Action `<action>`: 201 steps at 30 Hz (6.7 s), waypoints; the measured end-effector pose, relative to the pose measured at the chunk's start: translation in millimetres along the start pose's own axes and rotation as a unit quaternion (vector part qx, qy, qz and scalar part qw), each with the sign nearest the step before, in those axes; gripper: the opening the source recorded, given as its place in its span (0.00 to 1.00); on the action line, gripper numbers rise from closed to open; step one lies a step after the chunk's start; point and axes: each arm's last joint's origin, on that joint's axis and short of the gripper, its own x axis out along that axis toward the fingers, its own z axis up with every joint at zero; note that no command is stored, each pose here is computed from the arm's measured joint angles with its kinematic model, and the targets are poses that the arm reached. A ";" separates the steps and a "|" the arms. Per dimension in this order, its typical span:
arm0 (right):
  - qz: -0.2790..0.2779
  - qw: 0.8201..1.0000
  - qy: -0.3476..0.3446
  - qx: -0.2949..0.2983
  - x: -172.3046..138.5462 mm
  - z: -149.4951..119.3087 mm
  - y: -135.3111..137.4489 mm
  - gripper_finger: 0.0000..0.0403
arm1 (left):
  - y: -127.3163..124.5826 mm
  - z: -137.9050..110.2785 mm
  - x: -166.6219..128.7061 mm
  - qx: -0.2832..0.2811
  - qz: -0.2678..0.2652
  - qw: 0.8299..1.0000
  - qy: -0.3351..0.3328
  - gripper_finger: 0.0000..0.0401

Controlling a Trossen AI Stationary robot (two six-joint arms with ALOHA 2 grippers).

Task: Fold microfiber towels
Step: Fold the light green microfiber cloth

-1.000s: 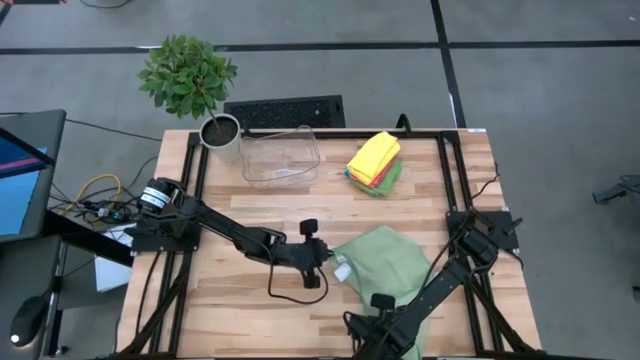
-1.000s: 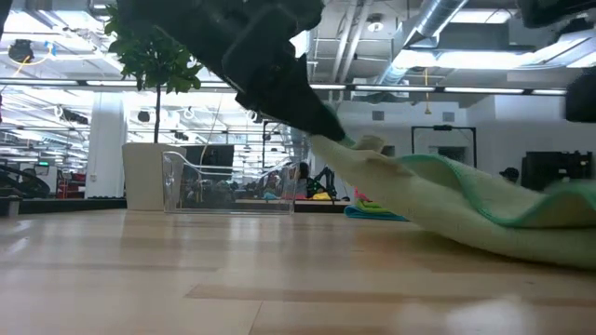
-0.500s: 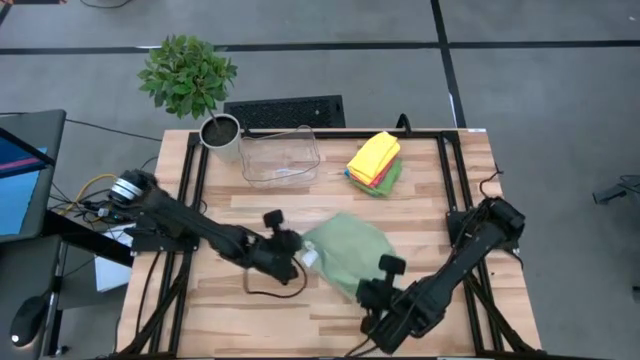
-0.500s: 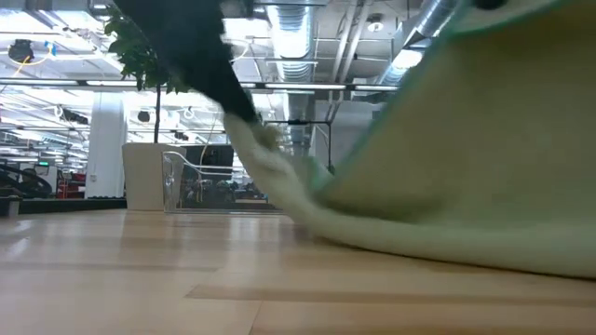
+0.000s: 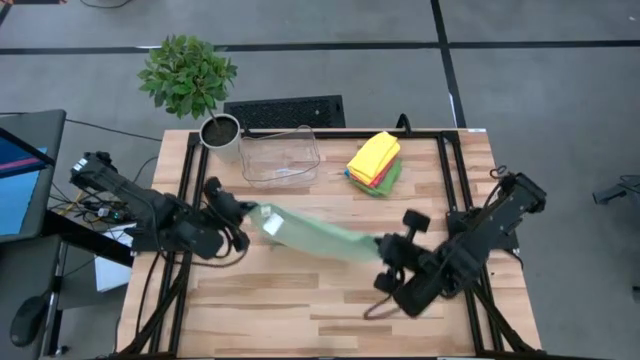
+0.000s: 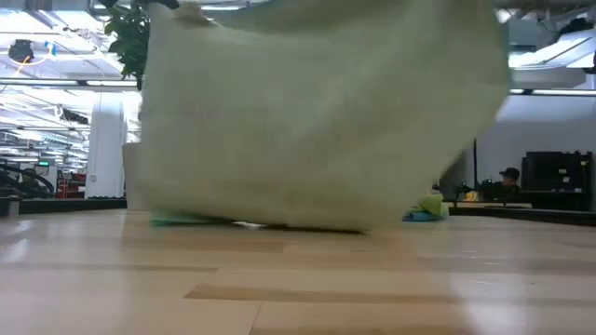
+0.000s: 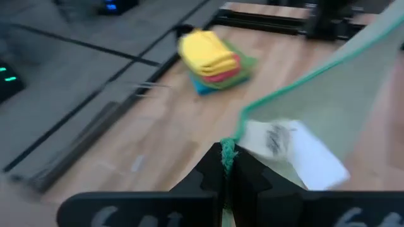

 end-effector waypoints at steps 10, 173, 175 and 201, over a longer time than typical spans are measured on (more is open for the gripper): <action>-0.125 0.988 0.053 -0.077 50.4 29.5 -57.9 0.01 | 26.2 11.3 15.9 0.063 0.113 0.991 -0.016 0.00; 0.177 0.966 0.188 0.019 209.9 -112.4 -34.3 0.16 | -50.0 -93.4 31.5 0.029 -0.014 0.992 0.125 0.00; 0.181 0.966 0.183 0.014 208.6 -110.6 -32.3 0.10 | -50.1 -93.6 31.4 0.029 -0.015 0.991 0.128 0.00; -0.002 0.978 0.206 0.035 185.7 -92.4 -70.9 0.06 | -14.2 -72.6 76.9 0.080 0.100 0.981 0.145 0.00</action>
